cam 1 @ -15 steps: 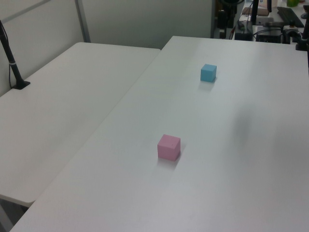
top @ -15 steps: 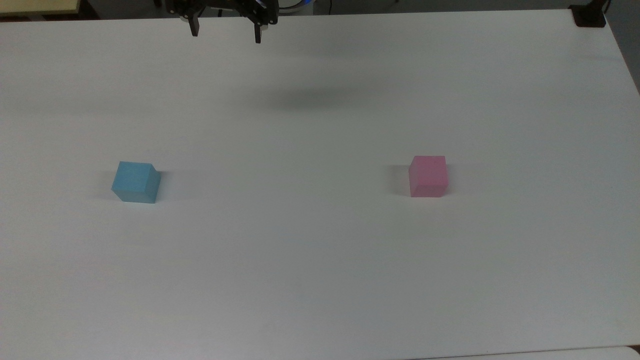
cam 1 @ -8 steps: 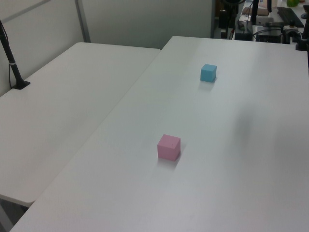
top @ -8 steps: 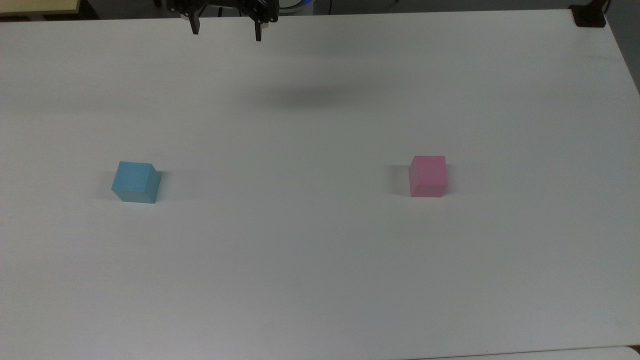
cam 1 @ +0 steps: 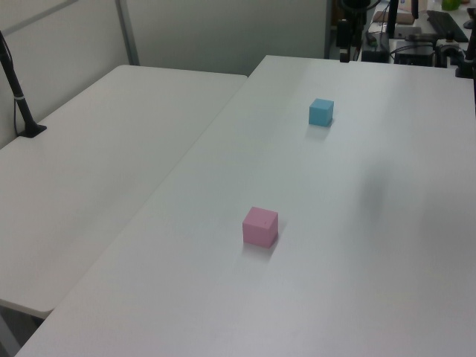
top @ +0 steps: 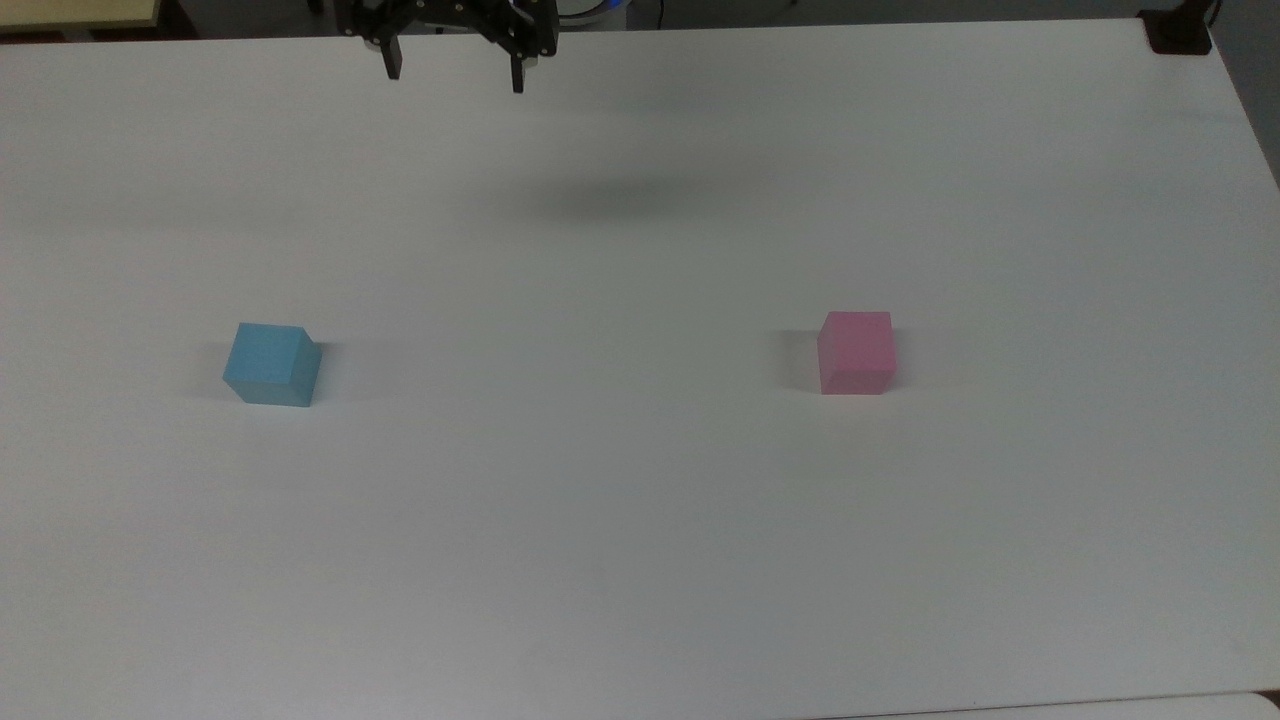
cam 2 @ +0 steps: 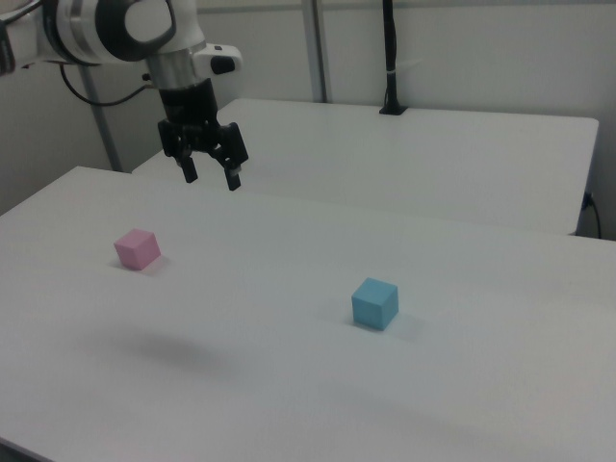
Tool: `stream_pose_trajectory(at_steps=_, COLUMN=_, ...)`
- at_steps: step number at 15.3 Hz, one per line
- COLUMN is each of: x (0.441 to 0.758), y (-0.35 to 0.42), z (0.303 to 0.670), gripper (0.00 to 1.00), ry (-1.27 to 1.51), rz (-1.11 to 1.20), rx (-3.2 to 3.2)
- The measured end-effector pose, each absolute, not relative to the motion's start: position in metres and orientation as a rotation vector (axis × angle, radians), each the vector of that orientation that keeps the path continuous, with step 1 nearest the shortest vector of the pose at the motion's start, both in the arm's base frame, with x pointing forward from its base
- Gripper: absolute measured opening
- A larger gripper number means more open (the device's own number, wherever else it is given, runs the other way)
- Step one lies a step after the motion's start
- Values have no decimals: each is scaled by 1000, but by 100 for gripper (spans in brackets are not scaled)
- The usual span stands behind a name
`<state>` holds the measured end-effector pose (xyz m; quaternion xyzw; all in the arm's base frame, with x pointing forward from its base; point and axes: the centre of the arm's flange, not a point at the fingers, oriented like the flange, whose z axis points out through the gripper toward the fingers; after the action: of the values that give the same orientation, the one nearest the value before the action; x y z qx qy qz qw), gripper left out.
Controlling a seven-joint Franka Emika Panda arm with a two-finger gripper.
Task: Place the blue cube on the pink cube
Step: 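Move the open gripper over the light-blue cube and lower it, then close the gripper on the light-blue cube and lift it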
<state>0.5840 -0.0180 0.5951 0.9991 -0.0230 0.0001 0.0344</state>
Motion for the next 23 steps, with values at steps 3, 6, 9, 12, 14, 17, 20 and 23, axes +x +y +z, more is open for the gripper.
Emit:
stream_pose_trajectory(at_steps=3, x=603, y=-33, z=578, gripper=100, ry=-105, rz=66, rx=3070)
stream_pose_trajectory(at_steps=6, x=621, y=-59, z=544, gripper=100, ry=-164, rz=50, rx=3064)
stream_pose_trajectory(at_steps=9, x=631, y=-118, z=505, gripper=100, ry=-172, rz=-2, rx=3060)
stream_pose_trajectory(at_steps=12, x=641, y=-181, z=465, gripper=100, ry=-83, rz=-68, rx=3066)
stream_pose_trajectory(at_steps=14, x=653, y=-206, z=438, gripper=100, ry=-72, rz=-65, rx=3063)
stream_pose_trajectory(at_steps=17, x=668, y=-221, z=400, gripper=100, ry=-73, rz=-38, rx=3055)
stream_pose_trajectory(at_steps=20, x=677, y=-221, z=370, gripper=100, ry=-61, rz=-44, rx=3056)
stream_pose_trajectory(at_steps=23, x=681, y=-217, z=354, gripper=100, ry=-50, rz=-54, rx=3059)
